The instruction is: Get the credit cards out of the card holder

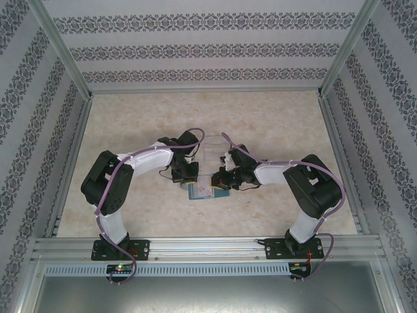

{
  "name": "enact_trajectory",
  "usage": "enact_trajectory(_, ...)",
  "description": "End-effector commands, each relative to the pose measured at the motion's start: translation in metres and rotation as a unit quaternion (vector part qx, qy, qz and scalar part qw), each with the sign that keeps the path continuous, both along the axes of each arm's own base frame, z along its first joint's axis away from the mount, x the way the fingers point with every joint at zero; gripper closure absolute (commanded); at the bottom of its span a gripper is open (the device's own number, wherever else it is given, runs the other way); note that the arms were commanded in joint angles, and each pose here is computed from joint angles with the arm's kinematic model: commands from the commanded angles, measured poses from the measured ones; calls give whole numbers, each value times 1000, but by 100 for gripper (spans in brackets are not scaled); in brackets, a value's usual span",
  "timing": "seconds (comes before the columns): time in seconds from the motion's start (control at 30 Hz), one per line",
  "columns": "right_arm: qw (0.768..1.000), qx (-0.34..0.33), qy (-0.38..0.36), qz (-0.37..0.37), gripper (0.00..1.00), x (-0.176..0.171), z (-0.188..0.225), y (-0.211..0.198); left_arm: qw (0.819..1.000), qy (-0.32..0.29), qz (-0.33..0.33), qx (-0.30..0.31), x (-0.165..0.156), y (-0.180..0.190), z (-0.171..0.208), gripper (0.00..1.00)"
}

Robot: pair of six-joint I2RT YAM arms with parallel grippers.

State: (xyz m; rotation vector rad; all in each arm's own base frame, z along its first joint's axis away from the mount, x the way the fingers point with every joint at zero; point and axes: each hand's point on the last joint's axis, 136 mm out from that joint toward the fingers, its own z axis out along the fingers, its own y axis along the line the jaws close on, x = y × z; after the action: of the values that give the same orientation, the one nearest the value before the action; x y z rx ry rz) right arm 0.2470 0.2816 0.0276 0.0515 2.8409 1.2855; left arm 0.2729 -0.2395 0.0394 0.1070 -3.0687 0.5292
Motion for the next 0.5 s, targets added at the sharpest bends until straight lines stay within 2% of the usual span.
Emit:
enact_trajectory(0.0,1000,0,-3,-1,88,1,0,-4,1000,2,-23,-4,-10,-7,11,94)
enact_trajectory(0.27,1000,-1,-1,-4,84,1,-1,-4,999,27,-30,-30,-21,-20,-5,98)
enact_trajectory(0.47,1000,-2,-4,-7,79,3,0,-4,999,33,-34,2,-26,-7,-16,100)
